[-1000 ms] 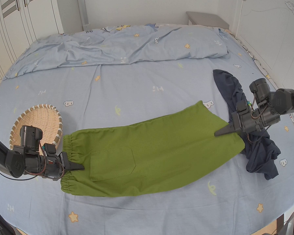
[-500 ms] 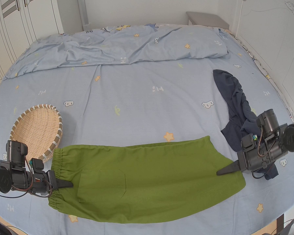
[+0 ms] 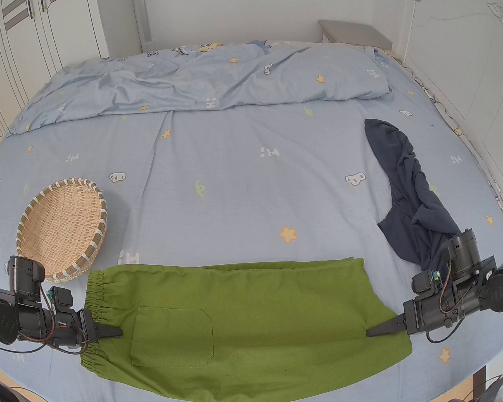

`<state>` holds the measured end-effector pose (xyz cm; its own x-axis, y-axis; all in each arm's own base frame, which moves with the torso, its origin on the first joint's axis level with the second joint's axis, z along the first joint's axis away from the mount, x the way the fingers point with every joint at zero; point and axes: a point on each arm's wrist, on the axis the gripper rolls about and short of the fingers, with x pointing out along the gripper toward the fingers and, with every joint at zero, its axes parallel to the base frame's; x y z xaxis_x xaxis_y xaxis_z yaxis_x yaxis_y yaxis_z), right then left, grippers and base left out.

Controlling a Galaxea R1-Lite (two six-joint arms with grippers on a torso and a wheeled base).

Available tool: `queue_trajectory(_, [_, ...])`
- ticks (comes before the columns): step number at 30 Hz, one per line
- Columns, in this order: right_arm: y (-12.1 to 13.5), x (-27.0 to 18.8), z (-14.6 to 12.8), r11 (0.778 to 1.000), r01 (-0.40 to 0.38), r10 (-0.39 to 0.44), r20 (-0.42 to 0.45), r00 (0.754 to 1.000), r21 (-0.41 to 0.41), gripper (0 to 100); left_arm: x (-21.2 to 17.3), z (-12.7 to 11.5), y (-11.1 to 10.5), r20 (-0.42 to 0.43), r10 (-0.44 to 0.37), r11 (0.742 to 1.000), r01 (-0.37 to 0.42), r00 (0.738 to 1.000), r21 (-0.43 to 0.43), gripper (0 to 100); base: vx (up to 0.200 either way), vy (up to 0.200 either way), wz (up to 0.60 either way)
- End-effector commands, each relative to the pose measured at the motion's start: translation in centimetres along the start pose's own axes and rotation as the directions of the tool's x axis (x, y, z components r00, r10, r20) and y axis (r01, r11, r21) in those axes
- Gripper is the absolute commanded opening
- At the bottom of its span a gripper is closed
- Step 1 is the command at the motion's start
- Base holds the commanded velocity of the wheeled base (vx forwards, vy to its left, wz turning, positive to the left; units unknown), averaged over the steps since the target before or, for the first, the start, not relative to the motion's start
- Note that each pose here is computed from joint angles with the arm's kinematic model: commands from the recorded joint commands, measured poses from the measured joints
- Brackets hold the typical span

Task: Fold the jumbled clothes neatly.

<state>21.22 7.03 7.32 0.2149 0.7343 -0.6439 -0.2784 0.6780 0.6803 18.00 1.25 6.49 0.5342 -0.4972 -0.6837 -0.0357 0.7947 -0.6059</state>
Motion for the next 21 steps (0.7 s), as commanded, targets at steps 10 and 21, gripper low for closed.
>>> queue_trajectory(10, [-1.1, 1.0, -0.3, 1.000, -0.007, 0.007, 0.029, 1.000, -0.008, 0, 0.0, 0.2, 0.1, 0.006, 0.002, 1.000, -0.002, 1.000, -0.001, 0, 0.000, 0.000, 0.00])
queue_trajectory(21, [-1.9, 1.1, 0.0, 1.000, -0.002, 0.003, 0.070, 0.998, -0.007, 100, -0.4, 0.7, 0.7, 0.040, 0.019, 1.000, -0.019, 0.999, -0.001, 0, 0.000, 0.000, 0.00])
